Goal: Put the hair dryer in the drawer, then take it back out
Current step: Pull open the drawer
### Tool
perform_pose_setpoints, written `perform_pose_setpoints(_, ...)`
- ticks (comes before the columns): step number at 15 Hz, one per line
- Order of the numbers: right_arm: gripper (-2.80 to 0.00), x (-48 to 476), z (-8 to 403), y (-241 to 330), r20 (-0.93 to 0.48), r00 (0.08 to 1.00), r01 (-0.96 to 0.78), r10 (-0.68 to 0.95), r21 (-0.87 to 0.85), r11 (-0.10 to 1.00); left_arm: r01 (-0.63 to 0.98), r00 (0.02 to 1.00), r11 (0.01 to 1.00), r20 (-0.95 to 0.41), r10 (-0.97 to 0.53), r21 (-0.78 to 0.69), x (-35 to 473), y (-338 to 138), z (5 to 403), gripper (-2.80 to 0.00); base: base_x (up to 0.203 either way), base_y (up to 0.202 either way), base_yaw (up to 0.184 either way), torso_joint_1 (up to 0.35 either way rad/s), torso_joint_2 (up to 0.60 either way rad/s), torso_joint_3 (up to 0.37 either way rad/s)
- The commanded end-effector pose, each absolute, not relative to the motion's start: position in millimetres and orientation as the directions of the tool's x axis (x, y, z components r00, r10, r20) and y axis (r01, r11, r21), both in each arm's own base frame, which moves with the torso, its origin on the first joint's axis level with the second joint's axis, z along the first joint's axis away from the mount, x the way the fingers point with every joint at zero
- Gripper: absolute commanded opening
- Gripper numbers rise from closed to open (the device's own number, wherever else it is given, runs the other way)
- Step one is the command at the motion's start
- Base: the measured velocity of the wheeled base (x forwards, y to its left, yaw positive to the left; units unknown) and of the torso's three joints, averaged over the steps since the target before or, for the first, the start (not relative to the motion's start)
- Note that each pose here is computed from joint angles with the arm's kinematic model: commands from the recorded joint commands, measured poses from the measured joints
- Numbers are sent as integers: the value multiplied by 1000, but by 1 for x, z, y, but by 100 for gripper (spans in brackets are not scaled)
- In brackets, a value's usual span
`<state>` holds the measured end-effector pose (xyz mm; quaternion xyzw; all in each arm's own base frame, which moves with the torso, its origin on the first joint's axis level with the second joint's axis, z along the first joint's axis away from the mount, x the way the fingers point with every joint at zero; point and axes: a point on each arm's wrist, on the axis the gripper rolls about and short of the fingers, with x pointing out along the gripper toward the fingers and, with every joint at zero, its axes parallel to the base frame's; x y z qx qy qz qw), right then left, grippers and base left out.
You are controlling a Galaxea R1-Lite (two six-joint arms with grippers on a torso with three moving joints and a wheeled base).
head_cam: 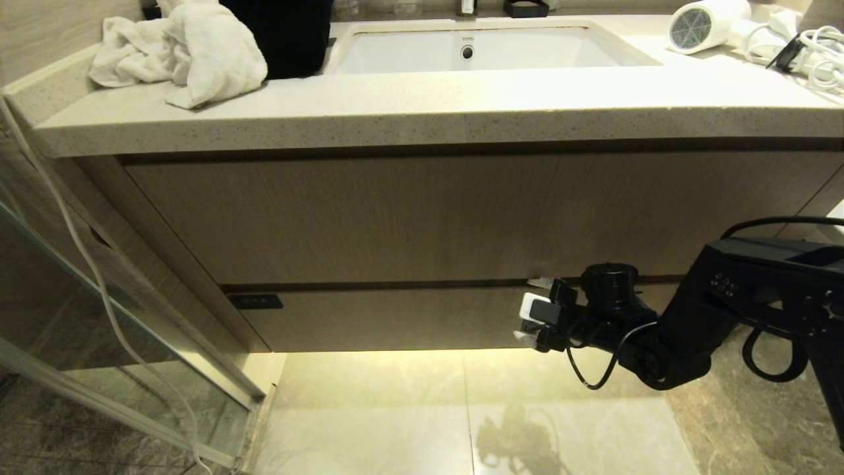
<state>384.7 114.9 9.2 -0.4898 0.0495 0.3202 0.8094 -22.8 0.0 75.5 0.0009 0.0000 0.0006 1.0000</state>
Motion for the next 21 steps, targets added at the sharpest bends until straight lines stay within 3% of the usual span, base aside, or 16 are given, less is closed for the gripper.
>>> perform_pose_setpoints(1, 0, 385, 4, 115, -399, 786, -571, 472, -761, 308, -2, 1000, 1000, 0, 2, 2, -23, 0, 75, -280, 0, 0, 0, 0, 0, 0)
perform_pose_setpoints(11, 0, 398, -5, 115, -361, 808, -536, 466, -779, 325, -2, 1000, 1000, 0, 2, 2, -23, 0, 75, -280, 0, 0, 0, 0, 0, 0)
perform_pose_setpoints(16, 0, 396, -28, 107, -464, 782, -603, 416, -731, 319, -2, 1000, 1000, 0, 2, 2, -23, 0, 75, -280, 0, 0, 0, 0, 0, 0)
perform_pose_setpoints(21, 0, 391, -35, 100, -549, 761, -649, 346, -645, 403, -2, 1000, 1000, 1, 2, 2, -23, 0, 75, -280, 0, 0, 0, 0, 0, 0)
